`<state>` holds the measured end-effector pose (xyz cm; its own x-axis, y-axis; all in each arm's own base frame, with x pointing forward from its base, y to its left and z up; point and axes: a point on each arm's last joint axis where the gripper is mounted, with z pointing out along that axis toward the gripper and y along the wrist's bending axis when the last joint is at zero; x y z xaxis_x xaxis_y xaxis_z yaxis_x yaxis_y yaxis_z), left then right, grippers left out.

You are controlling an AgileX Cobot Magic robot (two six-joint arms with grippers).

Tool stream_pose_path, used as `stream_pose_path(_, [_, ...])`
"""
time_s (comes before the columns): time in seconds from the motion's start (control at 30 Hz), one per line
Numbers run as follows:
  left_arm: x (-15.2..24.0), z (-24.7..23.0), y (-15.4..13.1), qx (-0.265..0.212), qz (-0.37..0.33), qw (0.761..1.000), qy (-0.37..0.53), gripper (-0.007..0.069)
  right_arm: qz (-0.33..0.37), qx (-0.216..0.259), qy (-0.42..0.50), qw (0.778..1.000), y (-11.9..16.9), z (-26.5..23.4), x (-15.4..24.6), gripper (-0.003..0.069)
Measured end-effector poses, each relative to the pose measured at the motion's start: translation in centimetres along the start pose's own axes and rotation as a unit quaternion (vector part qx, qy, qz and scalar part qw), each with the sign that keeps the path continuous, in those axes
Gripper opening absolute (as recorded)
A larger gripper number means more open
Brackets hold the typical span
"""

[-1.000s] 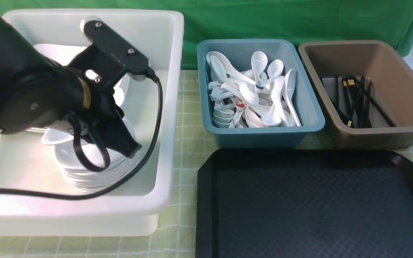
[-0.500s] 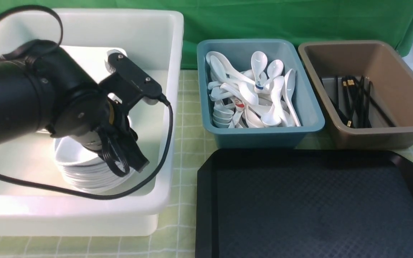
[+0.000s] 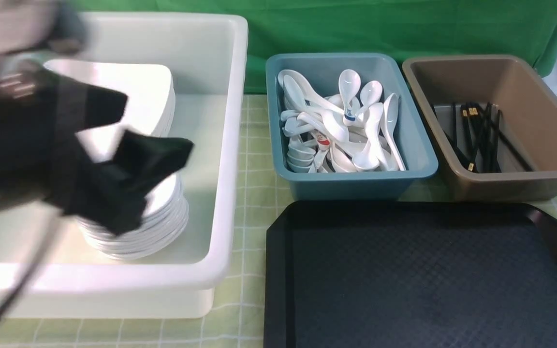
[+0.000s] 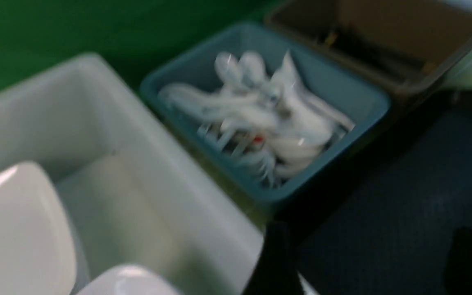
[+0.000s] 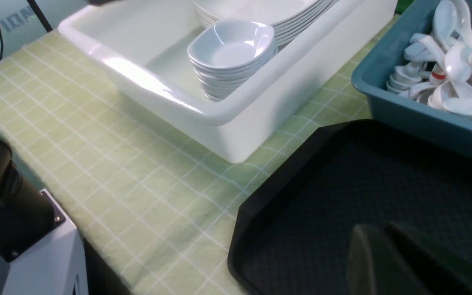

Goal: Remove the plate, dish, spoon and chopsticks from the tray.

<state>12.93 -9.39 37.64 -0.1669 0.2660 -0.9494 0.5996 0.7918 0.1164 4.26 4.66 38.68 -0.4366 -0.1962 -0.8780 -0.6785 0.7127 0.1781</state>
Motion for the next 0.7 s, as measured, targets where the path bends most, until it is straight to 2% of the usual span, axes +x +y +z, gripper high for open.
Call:
stream_pose_path(0.03, [0.3, -0.4, -0.1, 0.003, -0.005, 1.000, -0.014, 0.0417, 0.000, 0.000, 0.001, 1.000, 0.0, 0.0, 0.0, 0.0070])
stream_pose_path(0.07, [1.4, -1.8, -0.4, 0.010, -0.011, 0.998, -0.069, 0.0288, 0.000, 0.000, 0.001, 1.000, 0.0, 0.0, 0.0, 0.0074])
stream_pose_path(0.1, [2.2, -2.6, -0.6, 0.012, -0.017, 0.995, -0.100, 0.0204, 0.000, 0.000, 0.000, 1.000, 0.0, 0.0, 0.0, 0.0076])
stream_pose_path(0.13, [2.2, -2.6, -0.6, 0.012, -0.017, 0.995, -0.100, 0.0204, 0.000, 0.000, 0.000, 1.000, 0.0, 0.0, 0.0, 0.0077])
stream_pose_path(0.17, [3.9, -3.2, -0.7, 0.010, -0.027, 0.990, -0.139, 0.0076, -0.001, 0.000, -0.001, 1.000, 0.0, 0.0, 0.0, 0.0083])
stream_pose_path(0.2, [4.6, -3.2, -0.8, 0.008, -0.030, 0.988, -0.150, 0.0044, -0.001, 0.000, -0.001, 1.000, 0.0, 0.0, 0.0, 0.0087])
stream_pose_path(0.3, [6.1, -3.2, -0.9, 0.003, -0.030, 0.986, -0.166, 0.0014, -0.001, -0.001, -0.002, 1.000, 0.0, 0.0, 0.0, 0.0091])
stream_pose_path(0.6, [8.9, -2.1, -1.2, 0.002, -0.026, 0.990, -0.141, 0.0012, -0.001, -0.001, -0.002, 1.000, 0.0, 0.0, 0.0, 0.0107])
stream_pose_path(0.63, [9.4, -2.0, -1.3, 0.015, -0.023, 0.990, -0.135, 0.0012, -0.001, -0.001, -0.002, 1.000, 0.0, 0.0, 0.0, 0.0108])
stream_pose_path(0.7, [9.8, -1.8, -1.3, 0.003, -0.025, 0.991, -0.128, 0.0012, 0.000, 0.001, -0.002, 1.000, 0.0, 0.0, 0.0, 0.0109])
